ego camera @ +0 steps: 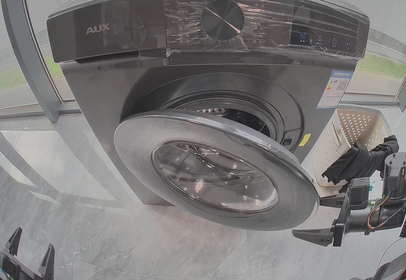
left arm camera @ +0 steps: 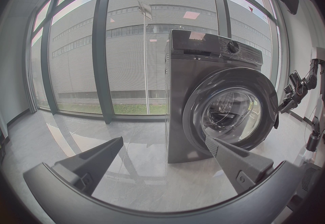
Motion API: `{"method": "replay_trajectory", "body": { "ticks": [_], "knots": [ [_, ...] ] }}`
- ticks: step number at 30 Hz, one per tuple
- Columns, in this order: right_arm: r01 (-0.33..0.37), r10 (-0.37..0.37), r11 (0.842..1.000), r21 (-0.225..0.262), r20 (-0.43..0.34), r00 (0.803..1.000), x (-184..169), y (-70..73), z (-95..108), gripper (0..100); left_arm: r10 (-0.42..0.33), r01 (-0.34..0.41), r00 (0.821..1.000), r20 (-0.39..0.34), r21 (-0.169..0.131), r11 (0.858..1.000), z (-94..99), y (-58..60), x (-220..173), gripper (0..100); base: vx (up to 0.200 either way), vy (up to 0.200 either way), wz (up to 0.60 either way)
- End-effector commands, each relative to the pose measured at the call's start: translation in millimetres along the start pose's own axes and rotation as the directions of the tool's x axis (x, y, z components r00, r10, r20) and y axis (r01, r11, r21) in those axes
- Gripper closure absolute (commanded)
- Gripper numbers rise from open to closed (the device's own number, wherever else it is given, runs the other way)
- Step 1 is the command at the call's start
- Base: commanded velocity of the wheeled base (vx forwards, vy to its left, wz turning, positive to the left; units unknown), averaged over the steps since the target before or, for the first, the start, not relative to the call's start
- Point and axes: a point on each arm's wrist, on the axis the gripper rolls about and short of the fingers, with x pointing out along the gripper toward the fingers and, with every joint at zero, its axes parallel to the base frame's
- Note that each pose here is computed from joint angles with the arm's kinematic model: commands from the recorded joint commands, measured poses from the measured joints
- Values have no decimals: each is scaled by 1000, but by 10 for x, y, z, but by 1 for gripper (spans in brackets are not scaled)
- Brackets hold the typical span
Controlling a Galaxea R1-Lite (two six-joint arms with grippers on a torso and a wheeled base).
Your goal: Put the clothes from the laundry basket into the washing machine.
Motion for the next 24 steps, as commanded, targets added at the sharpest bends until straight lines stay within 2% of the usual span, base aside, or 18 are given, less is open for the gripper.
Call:
{"method": "replay_trajectory", "body": {
  "ticks": [1, 7, 12, 17, 20, 24],
  "knots": [
    [-27, 27, 1000, -13, 13, 1000, -62, 66, -29, 0, 0, 0, 1000, 2, 1, 1000, -49, 0, -2, 0, 0, 0, 0],
    [0, 0, 1000, -2, 46, 999, -31, 22, 98, 0, 0, 0, 1000, 2, 1, 1000, -49, 0, -2, 0, 0, 0, 0],
    [39, -39, 999, 14, 45, 998, 78, -103, 210, 0, 0, 0, 1000, 2, 1, 1000, -49, 0, -2, 0, -200, 0, 0],
    [25, -26, 1000, 13, 27, 999, 111, -85, 188, 0, 0, 0, 1000, 2, 1, 1000, -49, 0, -2, 0, -40, 0, 0],
    [-26, 26, 1000, -1, 2, 1000, 120, 20, 116, 0, 0, 0, 1000, 2, 1, 1000, -49, 0, -2, 0, 0, 0, 0],
    [-34, 34, 999, -8, 4, 999, 72, 49, 75, 0, 0, 0, 1000, 2, 1, 1000, -49, 0, -2, 0, 0, 0, 0]
  ]
}}
